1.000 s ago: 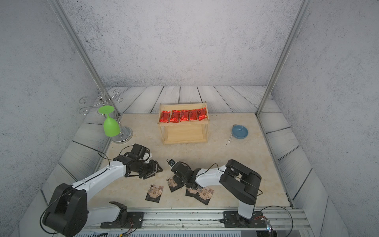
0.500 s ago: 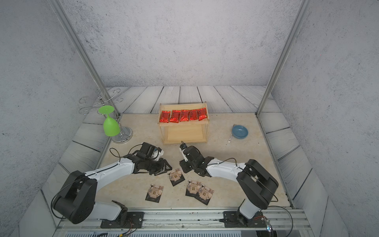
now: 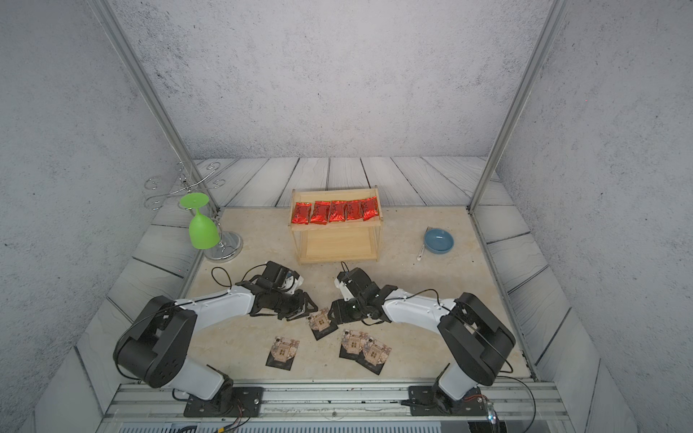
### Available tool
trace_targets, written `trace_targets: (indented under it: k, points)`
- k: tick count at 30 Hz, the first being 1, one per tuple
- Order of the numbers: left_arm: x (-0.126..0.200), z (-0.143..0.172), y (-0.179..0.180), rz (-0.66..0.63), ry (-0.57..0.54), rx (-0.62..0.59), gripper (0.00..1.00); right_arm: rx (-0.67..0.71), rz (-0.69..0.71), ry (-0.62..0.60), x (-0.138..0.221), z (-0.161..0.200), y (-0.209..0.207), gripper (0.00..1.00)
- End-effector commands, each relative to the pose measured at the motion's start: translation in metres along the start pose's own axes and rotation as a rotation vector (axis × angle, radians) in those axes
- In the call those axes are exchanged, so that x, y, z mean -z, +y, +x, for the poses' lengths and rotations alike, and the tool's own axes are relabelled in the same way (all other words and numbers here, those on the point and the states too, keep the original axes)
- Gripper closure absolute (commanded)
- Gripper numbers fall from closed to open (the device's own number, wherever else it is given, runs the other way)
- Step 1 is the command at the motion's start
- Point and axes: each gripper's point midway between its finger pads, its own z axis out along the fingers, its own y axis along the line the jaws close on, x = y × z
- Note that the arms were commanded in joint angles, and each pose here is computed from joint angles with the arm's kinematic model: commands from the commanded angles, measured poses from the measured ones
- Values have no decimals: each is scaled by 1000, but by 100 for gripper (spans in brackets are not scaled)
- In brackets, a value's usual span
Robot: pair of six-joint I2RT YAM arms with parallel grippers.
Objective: Place the tea bags on the shelf by color
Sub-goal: Pick up the tea bag from the center of the board.
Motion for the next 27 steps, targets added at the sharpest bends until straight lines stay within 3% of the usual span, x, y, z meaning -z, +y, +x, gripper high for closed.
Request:
trace_targets:
  k: [1,21,27]
  points:
    - [-6,7,2,1,14,0,54,-63,-54,53,-6,11,0,49]
    - [-19,32,30,-94,78,30,58,-228,-113,122,-25,19,-18,54]
    - [-19,32,32,-101,72,34,58,-301,-225,126,-33,8,-11,60]
